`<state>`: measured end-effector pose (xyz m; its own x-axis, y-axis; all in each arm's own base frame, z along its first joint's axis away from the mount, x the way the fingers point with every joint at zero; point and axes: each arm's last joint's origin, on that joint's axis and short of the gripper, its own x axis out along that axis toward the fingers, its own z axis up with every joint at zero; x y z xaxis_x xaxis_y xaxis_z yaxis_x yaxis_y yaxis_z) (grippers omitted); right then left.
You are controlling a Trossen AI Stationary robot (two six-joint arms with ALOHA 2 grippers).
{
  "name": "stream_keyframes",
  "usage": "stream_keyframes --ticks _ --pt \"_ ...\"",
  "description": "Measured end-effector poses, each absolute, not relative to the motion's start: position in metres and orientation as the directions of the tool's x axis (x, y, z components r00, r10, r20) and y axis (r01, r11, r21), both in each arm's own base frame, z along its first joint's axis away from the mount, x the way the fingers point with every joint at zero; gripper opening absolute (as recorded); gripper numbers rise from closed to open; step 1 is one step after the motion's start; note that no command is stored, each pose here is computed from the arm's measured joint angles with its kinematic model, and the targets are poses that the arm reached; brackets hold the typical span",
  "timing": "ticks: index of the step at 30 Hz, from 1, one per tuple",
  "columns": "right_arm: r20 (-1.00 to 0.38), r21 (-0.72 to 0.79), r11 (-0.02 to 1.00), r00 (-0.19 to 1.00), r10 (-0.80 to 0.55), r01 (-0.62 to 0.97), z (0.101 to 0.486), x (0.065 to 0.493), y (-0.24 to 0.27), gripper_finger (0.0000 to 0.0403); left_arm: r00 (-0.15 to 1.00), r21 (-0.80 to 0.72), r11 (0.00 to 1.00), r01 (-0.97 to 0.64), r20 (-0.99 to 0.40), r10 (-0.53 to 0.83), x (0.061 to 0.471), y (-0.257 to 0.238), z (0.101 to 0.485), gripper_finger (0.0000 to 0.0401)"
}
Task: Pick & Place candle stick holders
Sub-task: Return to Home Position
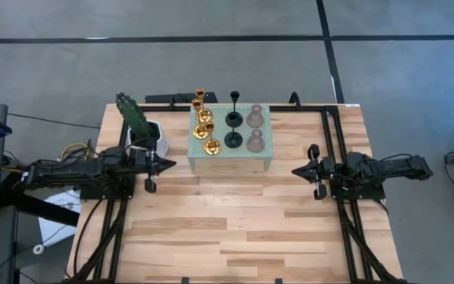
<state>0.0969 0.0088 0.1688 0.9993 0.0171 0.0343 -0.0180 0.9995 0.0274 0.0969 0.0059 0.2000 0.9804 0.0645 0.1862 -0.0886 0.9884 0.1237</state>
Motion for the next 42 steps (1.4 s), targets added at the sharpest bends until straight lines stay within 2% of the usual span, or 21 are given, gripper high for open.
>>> stream_keyframes --ticks 7,20,31,42 --pt "0.034 0.030 0.999 0.999 0.017 -0.018 0.169 0.097 0.009 0.0000 0.992 0.115 0.991 -0.063 0.115 0.049 0.093 0.005 0.191 0.0005" --pt "0.032 -0.006 1.000 0.999 0.020 -0.020 0.169 0.097 0.009 0.0000 0.996 0.077 0.997 -0.020 0.089 0.013 0.097 0.004 0.175 0.0005" --pt "0.028 -0.005 1.000 0.999 0.020 -0.020 0.168 0.097 0.009 0.0000 0.989 0.062 0.991 -0.117 0.099 0.111 0.097 0.007 0.174 0.0005" --pt "0.029 0.029 0.999 0.999 0.019 -0.020 0.168 0.097 0.009 0.0000 0.988 0.063 0.990 -0.124 0.100 0.117 0.097 0.007 0.175 0.0006"
